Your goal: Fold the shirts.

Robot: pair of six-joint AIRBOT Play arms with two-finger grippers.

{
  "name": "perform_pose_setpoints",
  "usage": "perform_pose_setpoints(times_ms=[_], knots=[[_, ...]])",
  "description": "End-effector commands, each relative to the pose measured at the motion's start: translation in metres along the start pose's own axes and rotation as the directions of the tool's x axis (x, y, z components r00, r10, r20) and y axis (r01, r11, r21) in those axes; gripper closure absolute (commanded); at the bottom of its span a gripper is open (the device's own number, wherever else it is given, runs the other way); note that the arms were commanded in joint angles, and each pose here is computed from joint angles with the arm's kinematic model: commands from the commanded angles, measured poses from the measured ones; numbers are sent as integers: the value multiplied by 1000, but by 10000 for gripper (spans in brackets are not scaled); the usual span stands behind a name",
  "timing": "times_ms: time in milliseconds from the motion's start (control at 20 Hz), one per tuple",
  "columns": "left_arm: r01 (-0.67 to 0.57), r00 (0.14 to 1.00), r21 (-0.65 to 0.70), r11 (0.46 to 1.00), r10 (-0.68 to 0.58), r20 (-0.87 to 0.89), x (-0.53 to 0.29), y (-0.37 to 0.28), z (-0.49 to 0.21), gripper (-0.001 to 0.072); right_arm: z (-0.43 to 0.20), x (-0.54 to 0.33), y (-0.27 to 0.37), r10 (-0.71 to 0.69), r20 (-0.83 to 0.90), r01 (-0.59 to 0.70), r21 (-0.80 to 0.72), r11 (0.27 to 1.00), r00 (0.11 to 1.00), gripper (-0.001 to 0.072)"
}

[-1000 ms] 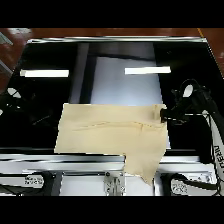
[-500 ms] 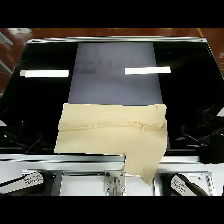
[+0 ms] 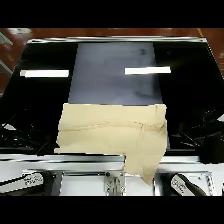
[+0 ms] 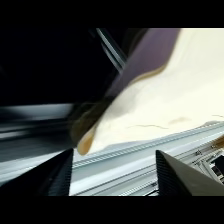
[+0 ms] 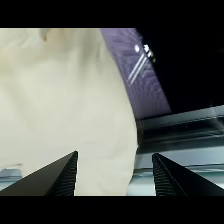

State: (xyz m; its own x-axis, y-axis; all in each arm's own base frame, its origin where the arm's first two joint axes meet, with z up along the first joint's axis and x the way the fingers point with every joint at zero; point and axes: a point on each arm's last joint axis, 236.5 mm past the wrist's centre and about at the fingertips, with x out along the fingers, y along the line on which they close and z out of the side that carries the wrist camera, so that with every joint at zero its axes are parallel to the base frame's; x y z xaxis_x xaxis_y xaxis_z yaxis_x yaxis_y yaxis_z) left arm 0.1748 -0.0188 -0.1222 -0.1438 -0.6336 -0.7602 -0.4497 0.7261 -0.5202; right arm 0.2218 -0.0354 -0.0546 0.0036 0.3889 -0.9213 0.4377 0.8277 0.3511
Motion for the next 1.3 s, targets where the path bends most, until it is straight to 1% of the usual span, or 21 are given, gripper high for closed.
perform_pose_setpoints(times_ms=[0,50,100,150,200,250,300,350,450,650,750,850,1000,1250], knots=[[7,999,1,1000,-8,46,10,-6,16,222,2,0,2,13,13,-13,3,1000,1000,119],[13,999,1,1000,-13,51,12,-9,18,280,2,0,1,8,12,-8,2,1000,1000,119],[6,998,-10,1000,-6,58,13,-9,20,448,2,0,-1,-3,9,3,2,1000,1000,120],[3,998,-7,1000,-2,58,14,-10,21,563,-1,0,-7,-27,-1,27,2,1000,1000,119],[0,999,-1,1000,0,52,15,-11,20,627,-6,1,-14,-56,-21,56,-1,998,998,120],[2,999,4,1000,-2,46,15,-11,18,669,-16,4,-19,-70,-61,70,-11,997,996,120],[4,999,5,1000,-4,40,15,-12,17,669,-31,11,-18,-57,-114,54,-31,998,992,120],[5,999,15,1000,-6,37,14,-13,16,669,-47,21,-13,-20,-170,14,-37,999,985,119],[6,999,32,999,-7,41,12,-14,15,669,-70,43,-1,67,-227,-75,-28,997,972,119],[5,998,54,999,-8,58,6,-20,13,669,-88,77,3,127,-222,-118,52,992,967,121],[-1,997,65,998,-4,78,2,-22,14,669,-82,82,11,148,-194,-140,50,989,970,121],[-2,996,73,997,-5,92,-1,-24,15,669,-80,87,12,116,-186,-115,13,993,976,121],[12,995,74,997,-19,102,-3,-28,17,670,-88,94,6,15,-221,-25,-40,999,975,121],[19,995,73,997,-26,101,-3,-30,17,669,-92,96,7,-14,-234,-5,-80,997,972,121]])
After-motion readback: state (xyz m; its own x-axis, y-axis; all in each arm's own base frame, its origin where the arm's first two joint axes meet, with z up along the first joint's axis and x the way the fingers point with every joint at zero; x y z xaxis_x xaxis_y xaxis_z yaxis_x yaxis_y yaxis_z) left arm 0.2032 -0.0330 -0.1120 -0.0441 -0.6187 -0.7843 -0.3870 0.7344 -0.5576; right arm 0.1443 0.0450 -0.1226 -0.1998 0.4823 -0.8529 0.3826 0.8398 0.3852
